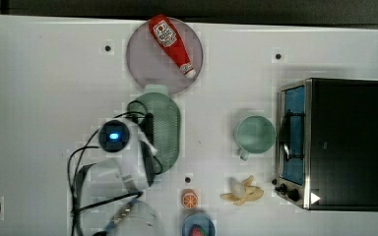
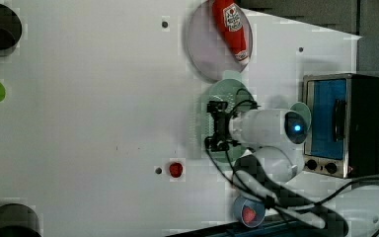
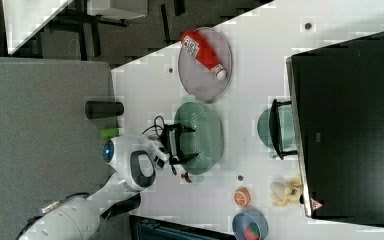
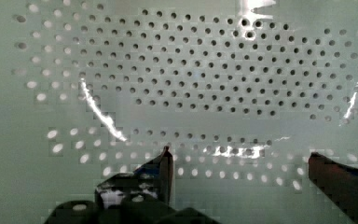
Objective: Drag strainer right to left.
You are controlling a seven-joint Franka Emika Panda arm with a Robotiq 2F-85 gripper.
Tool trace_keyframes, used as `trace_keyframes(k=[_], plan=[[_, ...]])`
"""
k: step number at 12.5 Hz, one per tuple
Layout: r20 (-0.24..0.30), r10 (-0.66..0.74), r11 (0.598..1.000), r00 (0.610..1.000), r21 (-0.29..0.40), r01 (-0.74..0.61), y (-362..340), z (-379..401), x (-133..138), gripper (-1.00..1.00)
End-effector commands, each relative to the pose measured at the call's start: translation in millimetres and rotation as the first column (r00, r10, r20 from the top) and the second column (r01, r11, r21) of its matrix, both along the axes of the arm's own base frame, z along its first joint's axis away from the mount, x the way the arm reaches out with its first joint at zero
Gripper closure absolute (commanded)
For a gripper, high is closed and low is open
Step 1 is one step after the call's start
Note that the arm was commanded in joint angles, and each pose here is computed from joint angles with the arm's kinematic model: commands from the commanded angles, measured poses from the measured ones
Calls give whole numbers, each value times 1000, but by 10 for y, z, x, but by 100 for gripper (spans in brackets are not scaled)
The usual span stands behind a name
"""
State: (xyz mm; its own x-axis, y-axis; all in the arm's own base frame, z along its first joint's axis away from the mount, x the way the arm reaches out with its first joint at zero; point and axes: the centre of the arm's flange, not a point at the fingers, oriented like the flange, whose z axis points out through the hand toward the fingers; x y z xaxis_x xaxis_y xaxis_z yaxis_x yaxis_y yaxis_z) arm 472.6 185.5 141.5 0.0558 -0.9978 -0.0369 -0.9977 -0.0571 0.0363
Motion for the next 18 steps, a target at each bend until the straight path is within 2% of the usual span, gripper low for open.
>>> trace_keyframes(k=[1, 6, 18], plan=[[-25, -25, 1000, 999, 7, 25, 565, 38, -121, -100], [-32, -19, 1000, 999, 15, 19, 1117, 52, -80, -100], [-27, -37, 993, 999, 112, 39, 2028, 28, -59, -100]])
